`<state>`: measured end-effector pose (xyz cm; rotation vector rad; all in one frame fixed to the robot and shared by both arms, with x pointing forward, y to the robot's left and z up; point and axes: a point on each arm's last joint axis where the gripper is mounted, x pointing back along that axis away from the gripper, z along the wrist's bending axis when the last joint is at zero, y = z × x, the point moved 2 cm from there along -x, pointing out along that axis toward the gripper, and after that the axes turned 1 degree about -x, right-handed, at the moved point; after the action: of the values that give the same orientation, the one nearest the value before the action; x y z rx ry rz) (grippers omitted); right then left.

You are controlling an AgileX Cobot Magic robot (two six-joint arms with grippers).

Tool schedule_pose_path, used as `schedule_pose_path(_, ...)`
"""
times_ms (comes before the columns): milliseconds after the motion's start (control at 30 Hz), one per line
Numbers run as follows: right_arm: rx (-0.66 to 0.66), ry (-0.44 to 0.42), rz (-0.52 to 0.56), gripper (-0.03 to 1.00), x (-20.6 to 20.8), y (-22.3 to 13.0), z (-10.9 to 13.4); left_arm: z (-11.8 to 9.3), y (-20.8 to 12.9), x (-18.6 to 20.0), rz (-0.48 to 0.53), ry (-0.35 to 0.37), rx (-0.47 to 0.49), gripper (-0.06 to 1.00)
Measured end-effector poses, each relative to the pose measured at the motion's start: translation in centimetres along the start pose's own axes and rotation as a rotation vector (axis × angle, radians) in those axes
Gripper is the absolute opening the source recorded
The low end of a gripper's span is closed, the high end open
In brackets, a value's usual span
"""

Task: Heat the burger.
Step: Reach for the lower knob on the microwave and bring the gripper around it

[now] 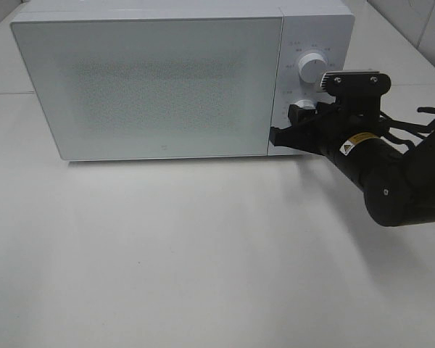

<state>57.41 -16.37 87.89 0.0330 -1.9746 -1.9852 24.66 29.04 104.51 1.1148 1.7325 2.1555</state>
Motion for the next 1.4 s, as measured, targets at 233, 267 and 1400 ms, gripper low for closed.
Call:
schedule_pose_path(233, 0.000, 0.000, 0.003, 0.44, 0.00, -0.03, 0.00, 0.00, 0.00, 0.00, 0.000, 0.000, 0.000, 0.00)
schedule_pose_path(267, 0.000, 0.000, 0.003, 0.44, 0.00, -0.03, 0.00, 0.00, 0.00, 0.00, 0.000, 0.000, 0.000, 0.00)
schedule_pose_path(1400, -1.446, -0.005, -0.009, 0.43, -0.04, -0.32, -0.11, 0.00, 0.00, 0.00, 0.000, 0.000, 0.000, 0.00)
